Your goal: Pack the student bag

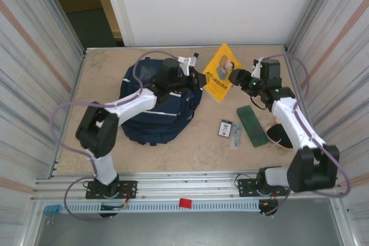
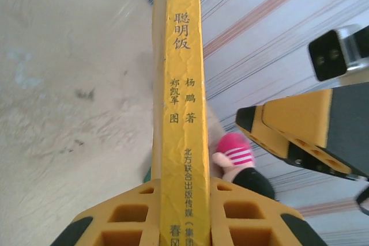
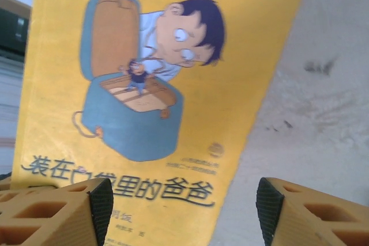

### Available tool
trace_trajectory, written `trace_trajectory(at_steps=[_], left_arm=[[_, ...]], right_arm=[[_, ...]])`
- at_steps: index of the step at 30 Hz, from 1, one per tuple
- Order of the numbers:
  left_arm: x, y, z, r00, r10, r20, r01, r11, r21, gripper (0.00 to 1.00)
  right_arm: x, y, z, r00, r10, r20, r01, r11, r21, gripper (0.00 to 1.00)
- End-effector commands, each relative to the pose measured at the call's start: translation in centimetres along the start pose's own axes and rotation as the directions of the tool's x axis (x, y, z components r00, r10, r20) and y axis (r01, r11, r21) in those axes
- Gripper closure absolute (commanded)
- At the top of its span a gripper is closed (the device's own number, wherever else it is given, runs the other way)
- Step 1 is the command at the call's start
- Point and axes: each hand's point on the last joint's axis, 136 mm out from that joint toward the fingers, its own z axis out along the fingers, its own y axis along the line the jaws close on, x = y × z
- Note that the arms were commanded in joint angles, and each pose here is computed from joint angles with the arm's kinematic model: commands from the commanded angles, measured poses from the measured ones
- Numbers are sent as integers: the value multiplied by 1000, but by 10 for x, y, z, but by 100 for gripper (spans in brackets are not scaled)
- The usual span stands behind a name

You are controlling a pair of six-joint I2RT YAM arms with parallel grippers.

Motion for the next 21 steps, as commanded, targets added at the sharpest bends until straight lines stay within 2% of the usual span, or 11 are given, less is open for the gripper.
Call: trace_trajectory(at_steps=[1, 5, 10, 16, 21], left_arm=[[-51, -71, -48, 961, 155, 228, -188, 973, 131, 100], [-60, -96, -86, 939, 141, 315, -199, 967, 160, 100], [-64, -114, -115, 924, 49, 379, -147, 961, 234, 100], [-65, -132, -132, 922, -24, 388, -112, 940, 323, 100], [-64, -149, -141, 924, -11, 383, -143, 918, 371, 100]], right_arm=[[-7, 21, -28, 992, -57, 116, 67, 994, -86, 29], [-5, 49, -65, 969, -39, 246, 104, 960, -259, 20], [8, 75, -84, 964, 63, 258, 58, 898, -437, 1], [28, 128, -87, 986, 8, 166, 96, 786, -610, 1], [21, 142, -79, 989, 64, 137, 50, 719, -693, 1]])
